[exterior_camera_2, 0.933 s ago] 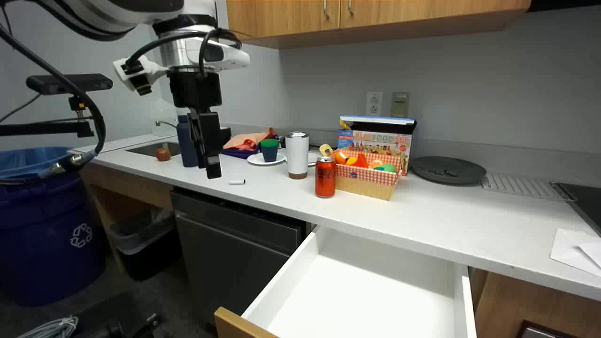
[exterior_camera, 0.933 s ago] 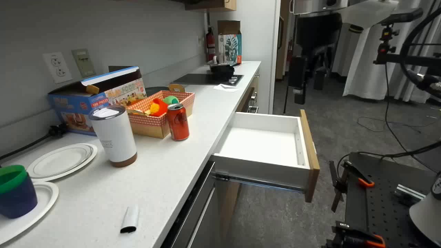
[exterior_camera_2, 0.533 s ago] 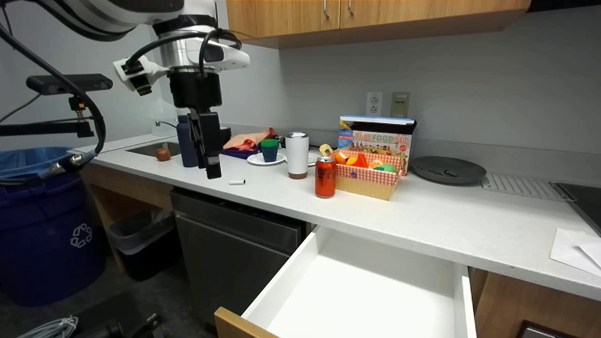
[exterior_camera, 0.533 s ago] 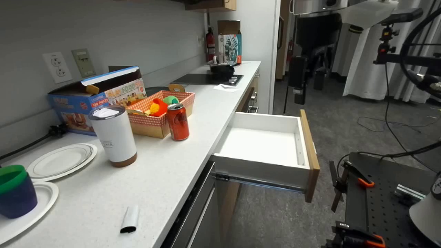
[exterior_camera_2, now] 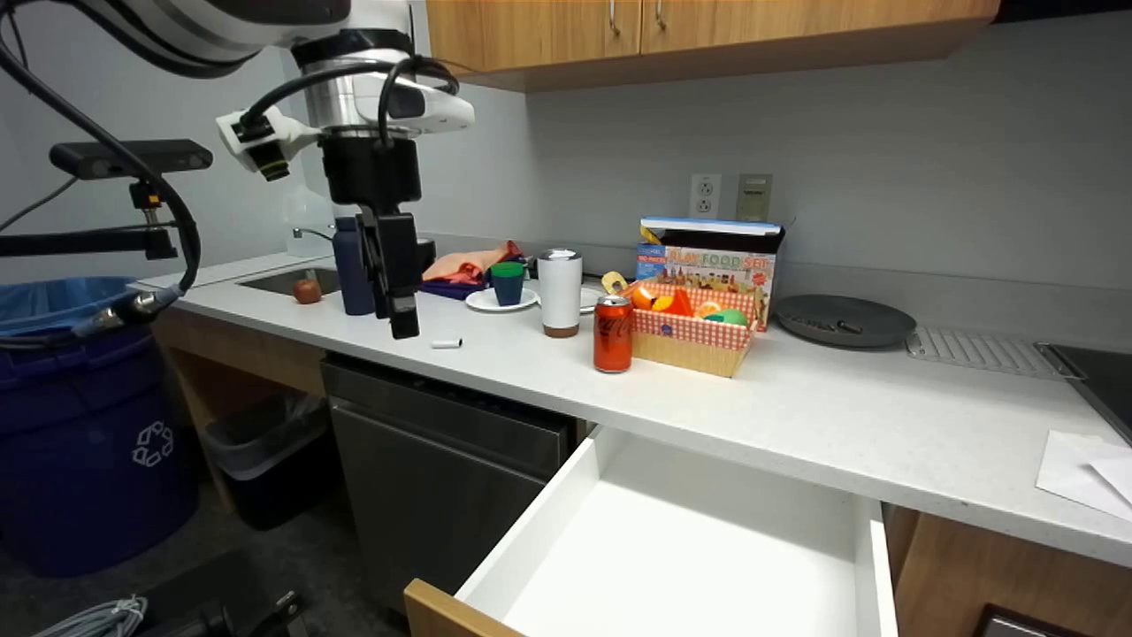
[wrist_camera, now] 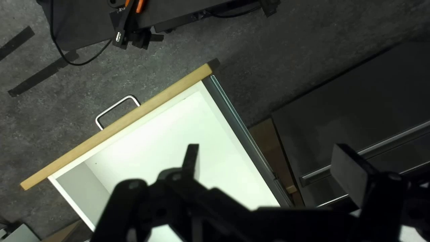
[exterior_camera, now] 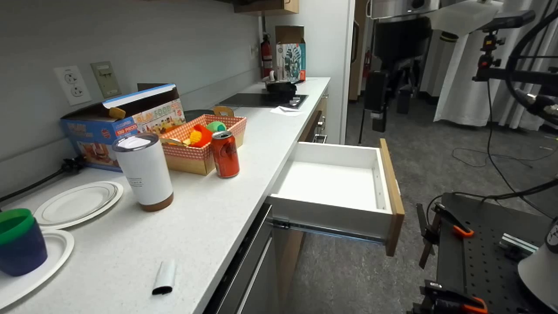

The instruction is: Close the drawer

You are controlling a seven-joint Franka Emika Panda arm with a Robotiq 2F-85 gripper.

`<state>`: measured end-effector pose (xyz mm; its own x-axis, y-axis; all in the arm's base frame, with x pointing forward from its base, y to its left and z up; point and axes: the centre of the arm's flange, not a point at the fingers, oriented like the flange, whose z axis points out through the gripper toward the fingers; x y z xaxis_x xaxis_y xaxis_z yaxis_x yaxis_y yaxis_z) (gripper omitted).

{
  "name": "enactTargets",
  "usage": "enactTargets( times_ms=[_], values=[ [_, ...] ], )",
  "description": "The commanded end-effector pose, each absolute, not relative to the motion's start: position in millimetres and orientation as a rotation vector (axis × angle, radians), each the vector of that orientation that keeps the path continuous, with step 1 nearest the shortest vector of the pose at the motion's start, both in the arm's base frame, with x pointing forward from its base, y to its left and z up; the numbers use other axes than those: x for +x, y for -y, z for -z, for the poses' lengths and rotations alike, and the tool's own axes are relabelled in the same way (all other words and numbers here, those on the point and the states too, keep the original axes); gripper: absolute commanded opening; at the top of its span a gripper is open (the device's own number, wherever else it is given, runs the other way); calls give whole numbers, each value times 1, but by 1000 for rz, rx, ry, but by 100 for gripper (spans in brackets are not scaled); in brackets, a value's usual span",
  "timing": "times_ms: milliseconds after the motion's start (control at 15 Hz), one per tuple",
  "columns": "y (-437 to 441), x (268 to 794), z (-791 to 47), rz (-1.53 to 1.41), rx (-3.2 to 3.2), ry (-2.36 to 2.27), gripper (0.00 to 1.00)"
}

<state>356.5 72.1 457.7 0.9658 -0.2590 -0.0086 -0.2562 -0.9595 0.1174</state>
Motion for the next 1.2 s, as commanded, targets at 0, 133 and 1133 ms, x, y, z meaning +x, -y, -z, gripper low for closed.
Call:
enactTargets(
  times_ms=[0,133,1133],
  values=[
    [-37,372,-465,73,3043,465,100],
    [-10,370,-473,93,3072,519,100],
    [50,371,-379,85,2985,1012,100]
  ],
)
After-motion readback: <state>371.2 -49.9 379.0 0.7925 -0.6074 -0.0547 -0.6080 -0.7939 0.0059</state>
